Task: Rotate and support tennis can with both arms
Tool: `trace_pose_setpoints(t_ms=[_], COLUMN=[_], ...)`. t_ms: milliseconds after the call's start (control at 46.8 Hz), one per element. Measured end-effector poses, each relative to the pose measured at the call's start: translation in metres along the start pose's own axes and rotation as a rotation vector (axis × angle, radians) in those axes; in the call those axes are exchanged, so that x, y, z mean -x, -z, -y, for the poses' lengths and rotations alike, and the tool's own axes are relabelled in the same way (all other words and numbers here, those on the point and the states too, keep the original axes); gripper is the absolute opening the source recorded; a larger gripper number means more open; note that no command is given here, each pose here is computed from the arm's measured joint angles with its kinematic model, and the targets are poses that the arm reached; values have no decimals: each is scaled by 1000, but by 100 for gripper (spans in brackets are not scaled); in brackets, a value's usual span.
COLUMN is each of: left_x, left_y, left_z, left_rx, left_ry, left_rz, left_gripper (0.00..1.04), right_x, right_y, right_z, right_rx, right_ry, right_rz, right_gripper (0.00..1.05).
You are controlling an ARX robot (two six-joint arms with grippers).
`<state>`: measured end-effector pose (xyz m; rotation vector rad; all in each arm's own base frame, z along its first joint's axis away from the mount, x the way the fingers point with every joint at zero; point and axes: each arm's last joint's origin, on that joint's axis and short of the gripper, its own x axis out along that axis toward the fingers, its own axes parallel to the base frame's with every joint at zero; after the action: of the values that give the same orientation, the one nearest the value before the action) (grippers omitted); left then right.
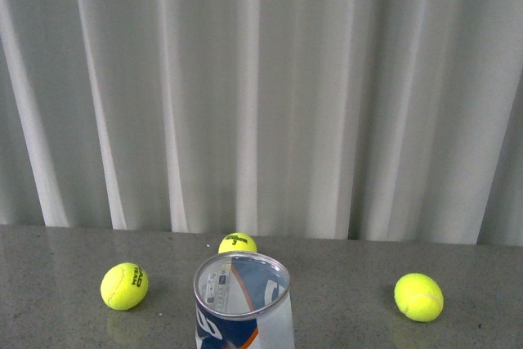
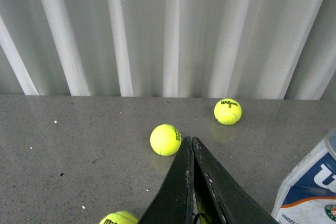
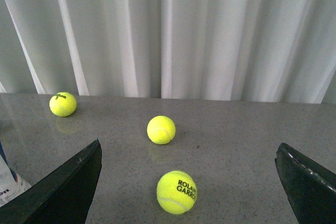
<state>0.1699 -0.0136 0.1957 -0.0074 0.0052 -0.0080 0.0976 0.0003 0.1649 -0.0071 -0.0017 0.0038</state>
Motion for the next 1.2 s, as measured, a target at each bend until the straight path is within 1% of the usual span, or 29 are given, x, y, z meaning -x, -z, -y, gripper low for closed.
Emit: trace_pose_setpoints(t_ms=[107,214,620,684,1198], left_x=[9,16,38,40,56], left_y=[6,11,24,22,21], left_z=[-7,-13,-13,-13,-13], left_rx=[0,0,0,-1,-2], left_ry=[17,-8,-6,-7,-6], left_rz=[0,-2,0,27,33], left_gripper=[4,4,4,4,4], right_x=[0,0,0,0,0], right_y=[0,0,0,0,0], right_z=[0,0,0,0,0], right_rx=[0,0,0,0,0], right_ry=[0,0,0,0,0], right_rz=[0,0,0,0,0], right_gripper=[98,98,98,98,98])
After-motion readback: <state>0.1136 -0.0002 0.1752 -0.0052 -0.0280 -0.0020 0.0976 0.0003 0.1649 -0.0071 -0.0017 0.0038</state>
